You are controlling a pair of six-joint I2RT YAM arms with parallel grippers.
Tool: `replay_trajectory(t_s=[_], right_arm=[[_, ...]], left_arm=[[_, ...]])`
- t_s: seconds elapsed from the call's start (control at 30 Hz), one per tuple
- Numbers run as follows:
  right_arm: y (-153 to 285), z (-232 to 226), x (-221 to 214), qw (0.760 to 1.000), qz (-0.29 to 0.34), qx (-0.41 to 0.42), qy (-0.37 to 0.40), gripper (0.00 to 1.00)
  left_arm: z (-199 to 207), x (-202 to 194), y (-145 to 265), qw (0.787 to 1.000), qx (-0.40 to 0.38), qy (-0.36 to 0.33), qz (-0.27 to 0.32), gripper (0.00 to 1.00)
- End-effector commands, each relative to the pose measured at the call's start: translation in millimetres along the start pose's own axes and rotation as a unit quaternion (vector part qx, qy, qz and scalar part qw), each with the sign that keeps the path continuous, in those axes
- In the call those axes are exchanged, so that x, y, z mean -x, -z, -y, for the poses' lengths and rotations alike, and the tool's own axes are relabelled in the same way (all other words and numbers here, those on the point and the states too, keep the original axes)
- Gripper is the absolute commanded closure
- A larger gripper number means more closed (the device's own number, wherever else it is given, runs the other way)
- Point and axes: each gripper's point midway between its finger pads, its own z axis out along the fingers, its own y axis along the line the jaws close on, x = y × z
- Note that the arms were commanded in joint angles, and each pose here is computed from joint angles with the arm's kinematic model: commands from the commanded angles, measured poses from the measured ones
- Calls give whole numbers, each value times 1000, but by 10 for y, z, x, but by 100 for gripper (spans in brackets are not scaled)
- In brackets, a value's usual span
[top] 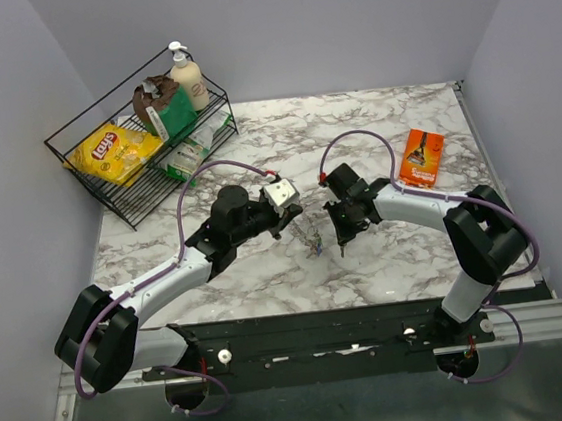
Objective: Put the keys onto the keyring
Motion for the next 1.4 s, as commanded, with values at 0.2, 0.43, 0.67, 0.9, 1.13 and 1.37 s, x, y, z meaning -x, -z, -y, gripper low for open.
replay_trajectory(t_s=[0.2, 0.43, 0.67, 0.9, 1.13, 1.37], right_arm=[[15, -42, -13, 1000, -5, 7, 4, 85], [27, -16, -47, 1000, -11, 1, 6, 80], [29, 10, -51, 1000, -14, -7, 6, 80], [38, 15, -55, 1000, -16, -9, 5, 97], [99, 16, -16, 1000, -4, -8, 16, 100], [294, -52, 179, 998, 48, 17, 46, 100]], left_arm=[[-13, 137, 4, 1000, -3, -15, 19, 100], [-13, 142, -9, 1000, -4, -14, 19, 100], [-7, 137, -17, 1000, -7, -12, 17, 100], [-8, 126, -22, 1000, -7, -12, 16, 100], [-15, 129, -2, 1000, -4, -12, 15, 100], [5, 160, 44, 1000, -6, -12, 15, 100]])
